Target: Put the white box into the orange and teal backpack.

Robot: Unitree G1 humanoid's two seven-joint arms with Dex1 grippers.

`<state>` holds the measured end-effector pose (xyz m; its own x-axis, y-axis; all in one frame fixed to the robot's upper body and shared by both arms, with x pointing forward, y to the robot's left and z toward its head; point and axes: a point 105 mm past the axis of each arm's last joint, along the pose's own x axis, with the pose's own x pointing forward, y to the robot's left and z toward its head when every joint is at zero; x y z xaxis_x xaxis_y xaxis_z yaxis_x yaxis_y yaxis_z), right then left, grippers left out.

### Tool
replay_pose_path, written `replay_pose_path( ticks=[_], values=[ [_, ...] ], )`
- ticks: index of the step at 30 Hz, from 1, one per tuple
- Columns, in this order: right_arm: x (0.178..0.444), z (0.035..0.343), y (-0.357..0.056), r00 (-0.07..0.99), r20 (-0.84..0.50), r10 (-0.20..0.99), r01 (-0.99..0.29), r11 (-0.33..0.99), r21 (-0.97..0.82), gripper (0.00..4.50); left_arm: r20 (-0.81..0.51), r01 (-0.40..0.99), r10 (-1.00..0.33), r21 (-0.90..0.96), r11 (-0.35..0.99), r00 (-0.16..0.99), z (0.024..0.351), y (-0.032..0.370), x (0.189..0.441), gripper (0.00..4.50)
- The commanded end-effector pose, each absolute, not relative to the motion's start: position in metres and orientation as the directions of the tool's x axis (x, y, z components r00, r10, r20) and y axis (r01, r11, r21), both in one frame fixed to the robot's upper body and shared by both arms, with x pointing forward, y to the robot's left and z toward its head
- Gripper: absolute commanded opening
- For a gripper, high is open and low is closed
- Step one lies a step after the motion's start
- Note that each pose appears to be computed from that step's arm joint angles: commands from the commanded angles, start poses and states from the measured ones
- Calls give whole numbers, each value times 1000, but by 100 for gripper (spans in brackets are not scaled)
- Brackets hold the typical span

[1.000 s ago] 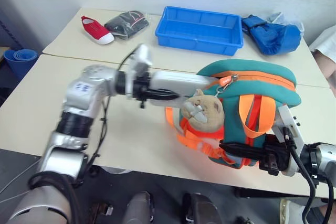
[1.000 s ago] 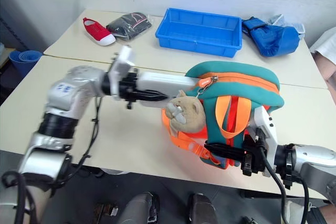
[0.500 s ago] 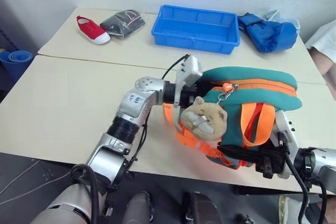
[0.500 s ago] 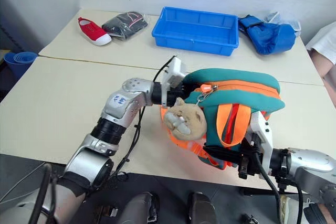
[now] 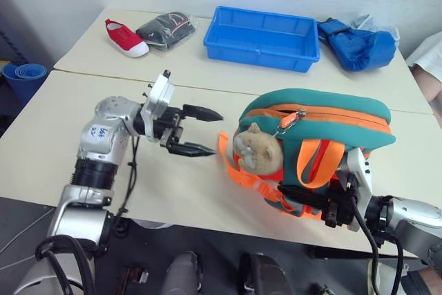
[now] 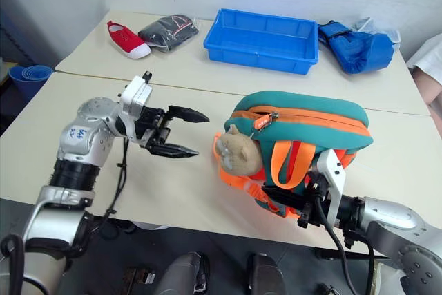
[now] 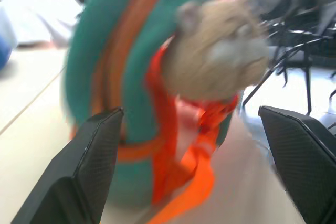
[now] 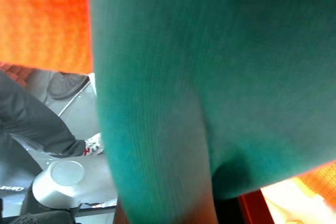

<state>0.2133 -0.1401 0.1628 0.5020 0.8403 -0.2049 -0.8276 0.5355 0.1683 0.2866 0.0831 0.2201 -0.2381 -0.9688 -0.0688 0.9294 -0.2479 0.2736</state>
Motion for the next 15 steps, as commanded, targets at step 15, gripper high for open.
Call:
replay_pose_path(
  ticks=[15],
  values=[
    [217,169,-134,465,-203,861,-854,497,154,0,46,884,-992,460,-83,-117,214,19,274,349]
  ],
)
